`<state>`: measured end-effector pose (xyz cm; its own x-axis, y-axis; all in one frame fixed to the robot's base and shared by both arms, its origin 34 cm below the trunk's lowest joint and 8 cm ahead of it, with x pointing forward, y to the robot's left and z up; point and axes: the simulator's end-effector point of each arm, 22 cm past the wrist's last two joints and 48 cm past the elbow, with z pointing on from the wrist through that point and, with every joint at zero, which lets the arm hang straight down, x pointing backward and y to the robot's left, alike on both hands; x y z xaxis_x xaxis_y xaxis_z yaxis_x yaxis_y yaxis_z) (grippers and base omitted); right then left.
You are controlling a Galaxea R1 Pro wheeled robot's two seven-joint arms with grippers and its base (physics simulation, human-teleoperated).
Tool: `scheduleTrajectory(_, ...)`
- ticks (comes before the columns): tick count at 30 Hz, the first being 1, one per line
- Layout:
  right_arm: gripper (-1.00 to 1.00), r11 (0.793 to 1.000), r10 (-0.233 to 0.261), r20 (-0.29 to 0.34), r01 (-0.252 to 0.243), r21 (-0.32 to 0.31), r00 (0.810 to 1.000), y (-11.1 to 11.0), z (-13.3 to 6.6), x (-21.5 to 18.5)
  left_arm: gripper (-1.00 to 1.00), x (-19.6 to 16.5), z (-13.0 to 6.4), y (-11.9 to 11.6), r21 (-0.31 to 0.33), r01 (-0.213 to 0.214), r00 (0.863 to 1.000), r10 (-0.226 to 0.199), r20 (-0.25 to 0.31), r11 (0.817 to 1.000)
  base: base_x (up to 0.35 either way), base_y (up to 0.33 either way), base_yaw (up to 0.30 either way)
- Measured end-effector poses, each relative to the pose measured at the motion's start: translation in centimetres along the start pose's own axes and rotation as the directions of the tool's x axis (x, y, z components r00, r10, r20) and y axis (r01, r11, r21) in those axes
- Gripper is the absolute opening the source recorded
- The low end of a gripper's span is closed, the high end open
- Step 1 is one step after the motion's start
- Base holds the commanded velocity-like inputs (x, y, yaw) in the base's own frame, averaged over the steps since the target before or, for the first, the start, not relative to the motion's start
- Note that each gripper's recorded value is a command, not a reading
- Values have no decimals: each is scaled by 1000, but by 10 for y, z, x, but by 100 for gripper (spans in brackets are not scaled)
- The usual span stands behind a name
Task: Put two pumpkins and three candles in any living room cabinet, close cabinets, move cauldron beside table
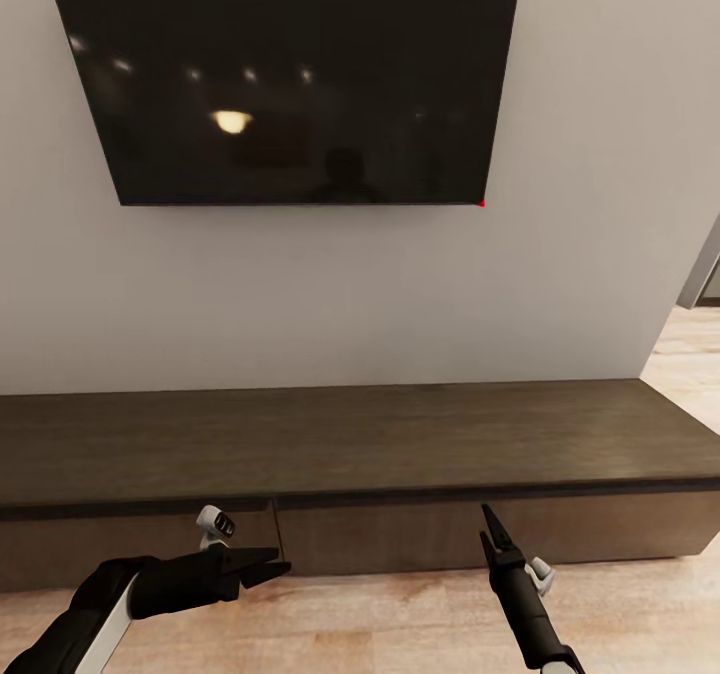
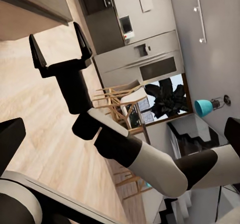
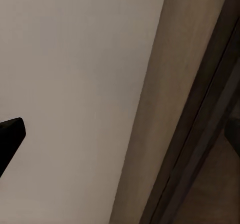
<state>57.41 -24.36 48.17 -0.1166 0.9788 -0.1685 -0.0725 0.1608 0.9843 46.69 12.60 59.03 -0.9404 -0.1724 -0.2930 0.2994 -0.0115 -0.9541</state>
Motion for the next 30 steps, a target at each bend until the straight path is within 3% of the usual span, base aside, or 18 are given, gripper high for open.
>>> scheduleTrajectory(13, 100, 1000, -2, 3, 2, 2, 1000, -25, -9, 3, 100, 13, -2, 19, 4, -7, 1000, 7, -1, 1000, 0, 0, 0)
scheduleTrajectory(30, 100, 998, 5, -7, -5, 70, 1000, -60, -15, 10, 100, 18, -3, 47, -9, 61, 998, -61, 0, 998, 0, 0, 0)
